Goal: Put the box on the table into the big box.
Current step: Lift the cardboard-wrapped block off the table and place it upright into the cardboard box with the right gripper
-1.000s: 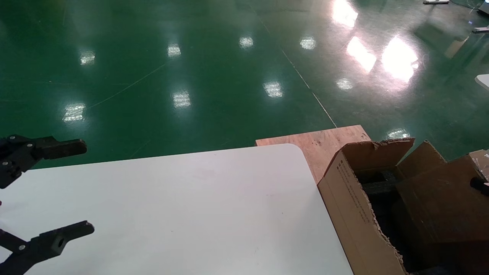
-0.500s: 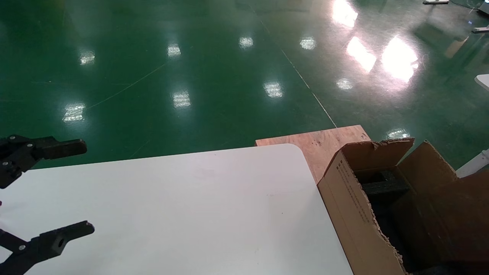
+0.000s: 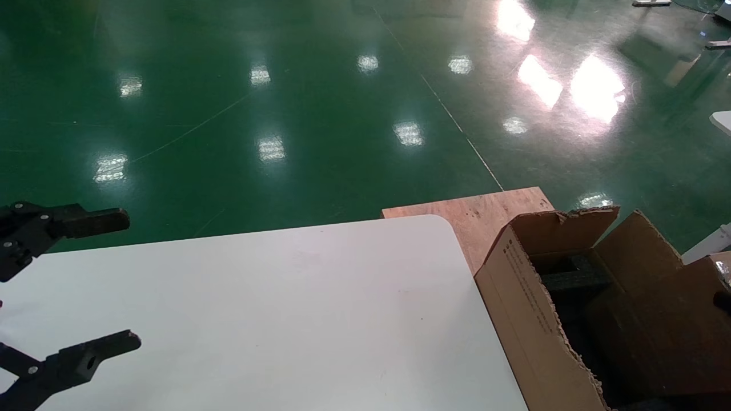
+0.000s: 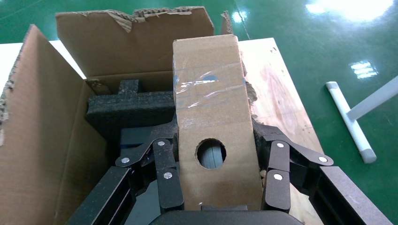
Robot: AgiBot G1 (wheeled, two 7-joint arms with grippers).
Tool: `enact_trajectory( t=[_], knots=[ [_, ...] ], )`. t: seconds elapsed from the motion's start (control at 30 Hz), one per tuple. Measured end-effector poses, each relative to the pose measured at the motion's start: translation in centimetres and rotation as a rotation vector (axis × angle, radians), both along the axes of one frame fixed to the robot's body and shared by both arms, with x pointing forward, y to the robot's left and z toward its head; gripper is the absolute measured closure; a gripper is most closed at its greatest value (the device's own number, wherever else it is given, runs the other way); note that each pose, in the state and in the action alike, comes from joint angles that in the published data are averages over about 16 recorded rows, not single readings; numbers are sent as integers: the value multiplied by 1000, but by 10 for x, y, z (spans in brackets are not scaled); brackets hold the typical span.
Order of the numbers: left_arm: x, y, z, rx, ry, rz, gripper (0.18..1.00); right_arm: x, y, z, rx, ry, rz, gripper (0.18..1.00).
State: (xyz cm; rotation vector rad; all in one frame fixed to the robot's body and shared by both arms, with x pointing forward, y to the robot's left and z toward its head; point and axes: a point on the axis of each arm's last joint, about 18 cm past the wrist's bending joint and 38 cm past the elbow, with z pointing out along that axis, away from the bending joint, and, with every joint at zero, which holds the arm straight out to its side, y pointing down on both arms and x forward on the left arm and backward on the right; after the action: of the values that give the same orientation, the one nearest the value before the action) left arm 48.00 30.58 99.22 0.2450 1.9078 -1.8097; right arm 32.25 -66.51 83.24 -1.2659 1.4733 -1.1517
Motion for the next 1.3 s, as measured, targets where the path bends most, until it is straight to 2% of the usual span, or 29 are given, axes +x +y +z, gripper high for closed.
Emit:
enact_trajectory(
  t=[0.63, 1.3],
  knots=[
    [0, 0, 0, 0, 0, 0, 184, 31, -8, 8, -34, 8, 17, 713],
    [0, 0, 0, 0, 0, 0, 184, 40, -11, -19, 15, 51, 22, 714]
  ],
)
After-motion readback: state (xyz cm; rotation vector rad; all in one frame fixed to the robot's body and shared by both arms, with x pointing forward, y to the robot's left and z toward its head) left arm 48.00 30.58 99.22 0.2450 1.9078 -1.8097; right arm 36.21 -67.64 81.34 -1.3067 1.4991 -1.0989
